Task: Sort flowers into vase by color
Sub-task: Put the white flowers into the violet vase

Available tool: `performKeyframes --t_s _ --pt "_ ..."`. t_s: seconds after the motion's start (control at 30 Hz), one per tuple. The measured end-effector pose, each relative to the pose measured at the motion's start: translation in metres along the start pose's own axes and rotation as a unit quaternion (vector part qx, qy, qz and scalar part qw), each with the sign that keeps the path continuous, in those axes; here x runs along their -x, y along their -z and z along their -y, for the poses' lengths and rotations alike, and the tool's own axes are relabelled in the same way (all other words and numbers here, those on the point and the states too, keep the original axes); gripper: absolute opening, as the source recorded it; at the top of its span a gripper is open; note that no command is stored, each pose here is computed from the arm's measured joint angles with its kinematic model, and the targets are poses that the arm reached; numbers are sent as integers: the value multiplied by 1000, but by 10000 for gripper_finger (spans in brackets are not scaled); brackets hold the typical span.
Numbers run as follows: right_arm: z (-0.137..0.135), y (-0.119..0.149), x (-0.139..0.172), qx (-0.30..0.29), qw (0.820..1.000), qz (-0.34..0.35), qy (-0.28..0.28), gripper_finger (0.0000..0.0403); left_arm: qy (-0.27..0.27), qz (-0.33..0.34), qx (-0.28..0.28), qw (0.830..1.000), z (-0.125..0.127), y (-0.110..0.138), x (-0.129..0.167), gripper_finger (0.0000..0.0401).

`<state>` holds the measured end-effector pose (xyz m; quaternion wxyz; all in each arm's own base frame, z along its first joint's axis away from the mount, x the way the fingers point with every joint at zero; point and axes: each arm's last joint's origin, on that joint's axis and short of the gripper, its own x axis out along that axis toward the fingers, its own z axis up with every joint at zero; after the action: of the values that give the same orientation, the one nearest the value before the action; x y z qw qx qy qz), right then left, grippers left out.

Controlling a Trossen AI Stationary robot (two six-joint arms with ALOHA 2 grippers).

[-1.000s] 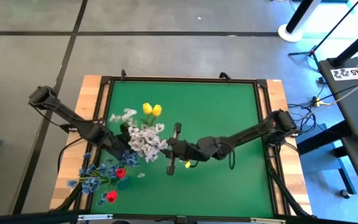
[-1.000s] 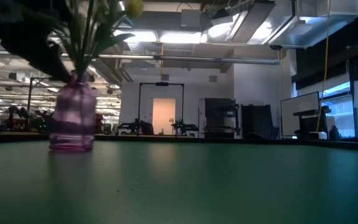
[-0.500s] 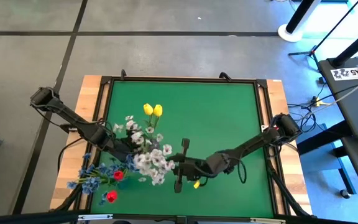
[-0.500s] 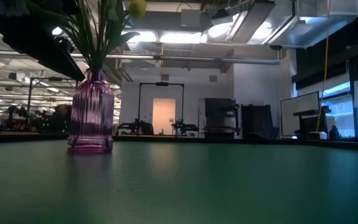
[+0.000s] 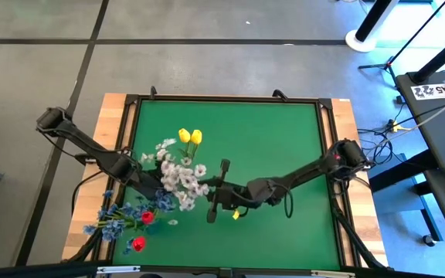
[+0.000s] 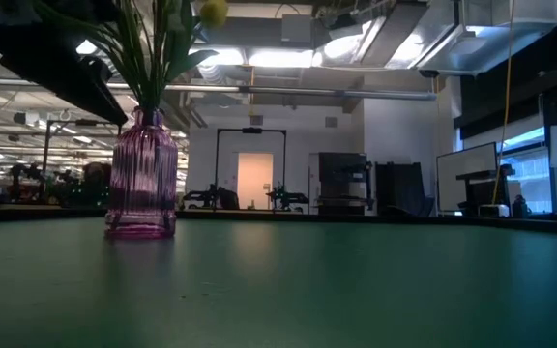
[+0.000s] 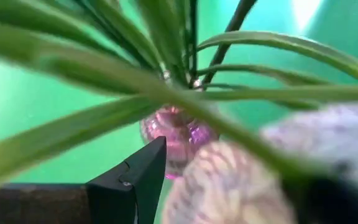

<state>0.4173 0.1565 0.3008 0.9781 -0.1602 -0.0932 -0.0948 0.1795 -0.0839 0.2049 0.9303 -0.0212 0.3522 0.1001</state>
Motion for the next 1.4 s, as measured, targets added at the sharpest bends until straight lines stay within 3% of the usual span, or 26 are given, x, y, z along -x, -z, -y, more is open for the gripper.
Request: performKeyframes --t_s 0.27,0.4,0.73,1.03,1.17,1.4 --pt "-1 -8 7 7 997 -26 69 10 5 32 25 999 -11 -5 19 192" --pt "1 -12 7 -4 997 -14 78 10 0 35 29 999 -11 -5 19 192" --pt "26 19 21 -131 981 71 128 10 -9 20 31 999 -8 -3 12 192" --pt "33 25 28 -191 968 88 136 10 -10 20 42 999 -8 -3 11 192" --pt "37 15 30 -198 968 84 127 10 -9 21 41 999 -7 -3 11 192" --pt "43 28 21 -246 963 56 91 10 -16 10 32 999 -3 -1 2 192"
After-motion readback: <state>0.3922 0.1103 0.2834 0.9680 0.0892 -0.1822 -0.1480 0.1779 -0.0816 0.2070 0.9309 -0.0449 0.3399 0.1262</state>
